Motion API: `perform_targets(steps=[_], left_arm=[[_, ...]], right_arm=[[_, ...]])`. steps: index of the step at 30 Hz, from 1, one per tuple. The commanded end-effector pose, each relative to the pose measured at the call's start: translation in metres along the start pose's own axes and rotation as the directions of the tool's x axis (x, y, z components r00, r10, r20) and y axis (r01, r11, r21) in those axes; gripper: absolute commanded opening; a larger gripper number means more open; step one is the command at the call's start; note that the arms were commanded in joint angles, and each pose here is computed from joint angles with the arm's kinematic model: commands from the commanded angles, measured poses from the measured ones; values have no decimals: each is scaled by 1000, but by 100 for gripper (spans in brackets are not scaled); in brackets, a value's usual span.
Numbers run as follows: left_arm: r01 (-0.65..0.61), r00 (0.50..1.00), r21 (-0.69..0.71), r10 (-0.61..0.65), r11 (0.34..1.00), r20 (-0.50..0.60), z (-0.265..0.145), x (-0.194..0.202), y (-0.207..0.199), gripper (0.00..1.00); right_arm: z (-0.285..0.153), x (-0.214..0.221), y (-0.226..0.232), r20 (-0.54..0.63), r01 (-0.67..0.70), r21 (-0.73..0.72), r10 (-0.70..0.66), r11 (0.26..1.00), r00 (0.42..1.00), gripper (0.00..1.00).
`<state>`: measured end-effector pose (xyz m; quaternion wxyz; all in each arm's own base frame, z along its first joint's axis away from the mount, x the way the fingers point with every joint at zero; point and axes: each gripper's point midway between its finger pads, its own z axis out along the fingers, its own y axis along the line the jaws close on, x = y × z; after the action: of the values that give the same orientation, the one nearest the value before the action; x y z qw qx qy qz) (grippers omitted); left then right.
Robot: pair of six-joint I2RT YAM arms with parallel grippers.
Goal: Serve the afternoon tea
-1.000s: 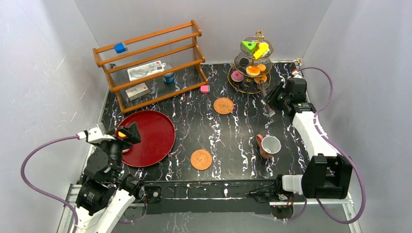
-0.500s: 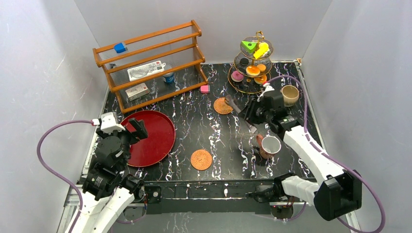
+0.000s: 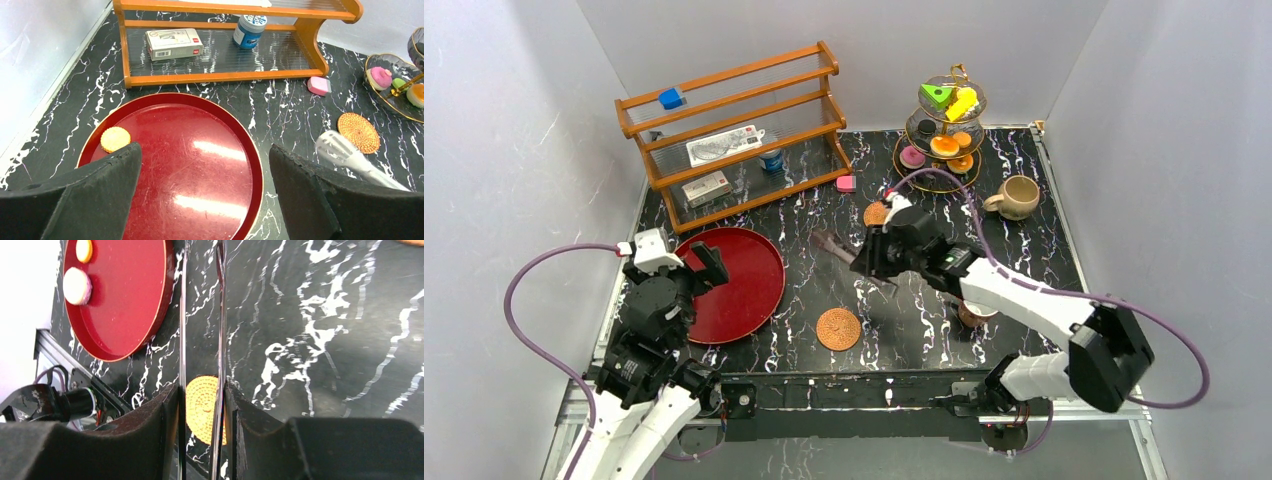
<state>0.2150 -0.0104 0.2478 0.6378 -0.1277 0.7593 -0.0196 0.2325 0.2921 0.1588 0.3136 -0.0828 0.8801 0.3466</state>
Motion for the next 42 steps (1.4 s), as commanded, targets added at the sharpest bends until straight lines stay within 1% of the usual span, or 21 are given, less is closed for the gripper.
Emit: perform_targets(steps=[1,4,8,15,20,24,29,36,42], left_arm=[[27,998,1,-27,1000,63,-6,-20,1,95],[45,996,16,-47,999,78,-8,-21,1,95],[62,992,29,-65,998,111,-11,-27,1,95],[74,987,56,-82,996,142,-18,-33,1,96],[86,979,78,-99,993,180,-22,-39,2,95],[87,979,85,-101,993,180,-24,-39,1,96],[85,979,89,-100,992,179,-25,-39,1,96],[97,975,95,-114,991,193,-29,-41,4,96],[97,975,93,-114,991,192,-29,-40,4,95]], right_arm=[[20,-17,54,59,32,-116,-25,993,998,45],[44,-3,81,33,62,-165,-57,984,998,44],[71,19,127,-19,142,-245,-151,959,988,45],[109,50,165,-68,206,-295,-236,933,970,45],[129,65,184,-101,221,-343,-270,913,958,45],[141,67,197,-114,210,-379,-270,901,956,46],[145,66,222,-112,193,-445,-268,875,957,47],[157,68,227,-124,182,-452,-263,873,957,48],[168,92,229,-179,173,-479,-288,861,941,50]])
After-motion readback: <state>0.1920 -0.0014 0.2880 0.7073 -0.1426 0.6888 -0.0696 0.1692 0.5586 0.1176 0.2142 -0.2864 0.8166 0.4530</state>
